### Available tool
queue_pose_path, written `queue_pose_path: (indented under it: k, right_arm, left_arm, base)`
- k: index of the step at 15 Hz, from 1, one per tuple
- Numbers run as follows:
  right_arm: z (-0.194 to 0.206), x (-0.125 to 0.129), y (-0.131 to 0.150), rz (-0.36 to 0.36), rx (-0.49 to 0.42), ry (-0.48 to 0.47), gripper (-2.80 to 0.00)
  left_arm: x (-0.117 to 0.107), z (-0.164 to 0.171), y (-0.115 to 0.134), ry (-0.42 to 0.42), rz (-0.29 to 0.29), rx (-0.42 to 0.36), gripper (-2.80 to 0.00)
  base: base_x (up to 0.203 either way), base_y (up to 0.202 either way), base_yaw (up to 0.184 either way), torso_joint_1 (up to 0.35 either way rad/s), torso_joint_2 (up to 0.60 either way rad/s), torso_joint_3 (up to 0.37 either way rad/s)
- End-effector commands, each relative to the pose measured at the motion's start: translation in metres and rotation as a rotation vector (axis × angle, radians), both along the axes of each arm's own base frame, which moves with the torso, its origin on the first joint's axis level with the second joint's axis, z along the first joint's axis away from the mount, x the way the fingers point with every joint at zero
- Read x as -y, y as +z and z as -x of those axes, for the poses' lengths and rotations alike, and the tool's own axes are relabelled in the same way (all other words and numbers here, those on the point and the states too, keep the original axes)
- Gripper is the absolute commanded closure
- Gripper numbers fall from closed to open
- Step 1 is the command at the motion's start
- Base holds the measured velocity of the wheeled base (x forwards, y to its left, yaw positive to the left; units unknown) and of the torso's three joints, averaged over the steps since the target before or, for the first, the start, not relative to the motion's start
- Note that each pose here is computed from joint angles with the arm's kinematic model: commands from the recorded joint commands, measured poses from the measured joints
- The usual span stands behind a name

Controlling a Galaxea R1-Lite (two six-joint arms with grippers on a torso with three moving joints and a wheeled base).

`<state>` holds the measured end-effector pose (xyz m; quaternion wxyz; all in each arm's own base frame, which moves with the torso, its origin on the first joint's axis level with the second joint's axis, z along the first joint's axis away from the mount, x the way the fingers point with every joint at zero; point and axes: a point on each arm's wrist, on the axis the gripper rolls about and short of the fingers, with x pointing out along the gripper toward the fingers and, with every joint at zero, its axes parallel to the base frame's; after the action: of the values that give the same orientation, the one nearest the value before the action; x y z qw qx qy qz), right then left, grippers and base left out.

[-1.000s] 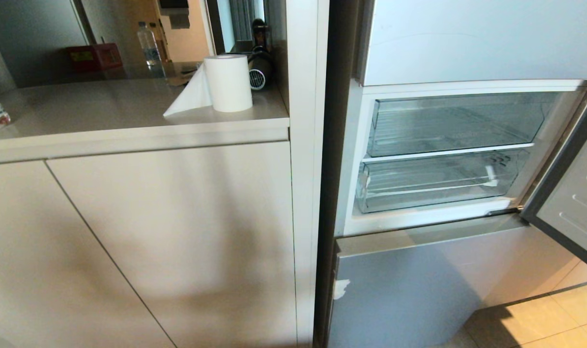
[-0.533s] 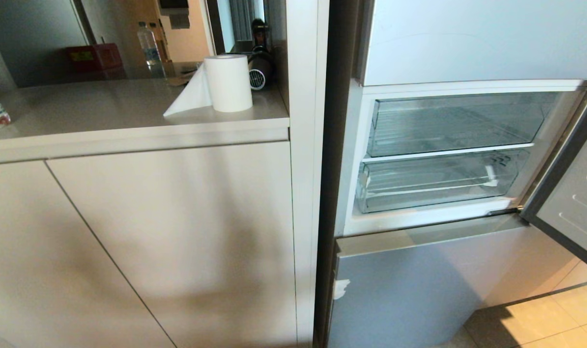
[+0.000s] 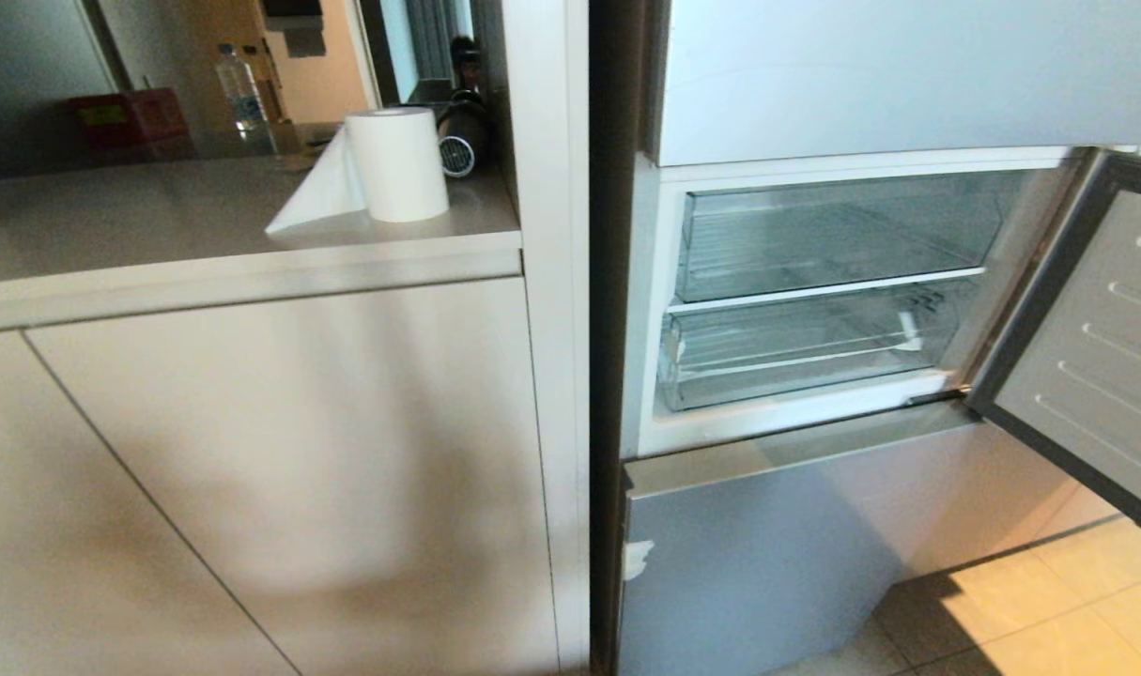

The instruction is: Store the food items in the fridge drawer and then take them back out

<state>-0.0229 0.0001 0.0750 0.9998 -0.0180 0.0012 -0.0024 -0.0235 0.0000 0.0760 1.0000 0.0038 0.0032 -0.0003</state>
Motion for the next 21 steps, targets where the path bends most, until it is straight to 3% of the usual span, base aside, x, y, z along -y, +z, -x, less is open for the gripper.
queue_pose_path:
  k: [1,10,13,15,17,21]
  right_arm:
    - [0.000,0.000,0.000,0.001,-0.002,0.000,0.00]
    - [0.000,0.000,0.000,-0.008,-0.002,0.000,0.00]
    - [0.000,0.000,-0.001,0.004,-0.007,0.006,0.00]
    - [0.002,0.000,0.010,-0.017,0.039,-0.015,0.00]
    - [0.011,0.002,0.045,-0.074,0.102,-0.072,0.00]
    - [-0.006,0.003,0.106,-0.380,0.024,-0.245,0.00]
  left_arm:
    - [0.000,0.000,0.000,0.001,0.000,0.000,0.00]
    - [0.000,0.000,0.000,0.002,0.000,0.000,0.00]
    - [0.000,0.000,0.000,0.002,0.000,0.000,0.00]
    - [0.000,0.000,0.000,0.002,0.000,0.000,0.00]
    - [0.000,0.000,0.000,0.002,0.000,0.000,0.00]
    - [0.000,0.000,0.000,0.002,0.000,0.000,0.00]
  base:
    - [0.003,0.004,-0.167,0.002,0.01,0.012]
    - [-0.001,0.007,-0.168,0.001,0.00,0.005]
    - [-0.001,0.000,-0.027,0.002,0.00,-0.001]
    - [0.000,0.000,0.000,0.000,0.00,0.000]
    - [0.000,0.000,0.000,0.000,0.00,0.000]
    - [0.000,0.000,0.000,0.000,0.00,0.000]
